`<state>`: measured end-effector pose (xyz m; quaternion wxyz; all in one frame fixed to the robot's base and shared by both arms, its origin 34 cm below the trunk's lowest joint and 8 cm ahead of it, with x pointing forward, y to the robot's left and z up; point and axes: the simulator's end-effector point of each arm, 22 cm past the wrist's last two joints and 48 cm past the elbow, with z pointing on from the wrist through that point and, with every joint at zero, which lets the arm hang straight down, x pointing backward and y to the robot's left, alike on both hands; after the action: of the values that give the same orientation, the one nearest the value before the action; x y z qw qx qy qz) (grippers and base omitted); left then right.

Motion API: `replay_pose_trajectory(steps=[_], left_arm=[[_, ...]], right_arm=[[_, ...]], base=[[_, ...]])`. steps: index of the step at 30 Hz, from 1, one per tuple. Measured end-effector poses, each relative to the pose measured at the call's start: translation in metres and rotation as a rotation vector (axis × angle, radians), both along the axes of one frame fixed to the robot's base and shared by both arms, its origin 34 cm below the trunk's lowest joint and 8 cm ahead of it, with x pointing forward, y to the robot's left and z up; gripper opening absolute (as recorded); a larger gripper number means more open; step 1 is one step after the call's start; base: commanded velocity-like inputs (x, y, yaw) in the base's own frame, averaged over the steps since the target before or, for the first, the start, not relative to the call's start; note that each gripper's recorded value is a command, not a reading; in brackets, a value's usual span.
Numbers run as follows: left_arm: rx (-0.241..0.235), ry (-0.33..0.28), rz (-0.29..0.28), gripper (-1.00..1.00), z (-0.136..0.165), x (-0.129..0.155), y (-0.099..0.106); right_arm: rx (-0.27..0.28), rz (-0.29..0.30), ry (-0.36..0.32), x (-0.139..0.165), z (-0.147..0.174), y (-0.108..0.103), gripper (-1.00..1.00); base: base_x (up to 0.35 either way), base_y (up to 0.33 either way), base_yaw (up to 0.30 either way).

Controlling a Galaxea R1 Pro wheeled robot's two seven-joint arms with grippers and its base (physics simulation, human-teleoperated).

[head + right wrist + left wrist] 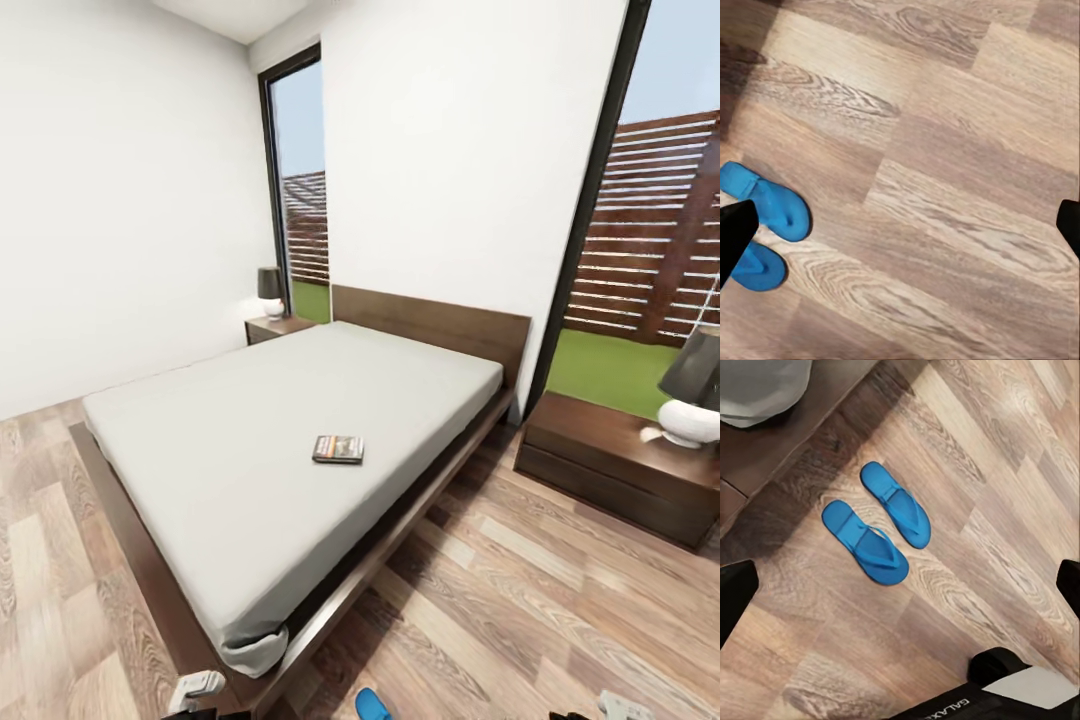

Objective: In the bedroom, move the book from the bed onto either nightstand, and place the two sandals side by side next to the bed.

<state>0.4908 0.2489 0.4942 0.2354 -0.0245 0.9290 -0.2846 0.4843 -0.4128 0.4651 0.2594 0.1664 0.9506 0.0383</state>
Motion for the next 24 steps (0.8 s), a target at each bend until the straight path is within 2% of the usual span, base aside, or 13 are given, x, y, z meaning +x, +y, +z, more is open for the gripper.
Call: replay_pose_trajectory(steps=[2,5,7,9,13,24], left_arm=[[0.023,-0.001,0.011,1.00,-0.004,0.001,-0.002],[0.057,-0.011,0.024,1.00,-0.010,0.002,-0.004],[0.110,-0.034,0.045,1.00,-0.022,-0.003,-0.008],[0.121,-0.044,0.053,1.00,-0.024,-0.003,-0.010],[0.127,-0.052,0.058,1.00,-0.024,-0.002,-0.012],[0.126,-0.063,0.060,1.00,-0.021,0.000,-0.013]], right_arm=[[0.027,0.018,0.015,-0.004,-0.008,0.025,1.00],[0.047,0.050,0.043,-0.014,-0.017,0.050,1.00],[0.038,0.124,0.053,-0.022,-0.025,0.077,1.00],[0.036,0.150,0.040,-0.020,-0.025,0.088,1.00],[0.035,0.165,0.030,-0.018,-0.025,0.095,1.00],[0.036,0.161,0.014,-0.014,-0.021,0.095,1.00]], base=[[0.000,0.000,-0.251],[0.000,0.000,-0.254],[0.000,0.000,-0.256],[0.000,0.000,-0.256],[0.000,0.000,-0.256],[0.000,0.000,-0.254]])
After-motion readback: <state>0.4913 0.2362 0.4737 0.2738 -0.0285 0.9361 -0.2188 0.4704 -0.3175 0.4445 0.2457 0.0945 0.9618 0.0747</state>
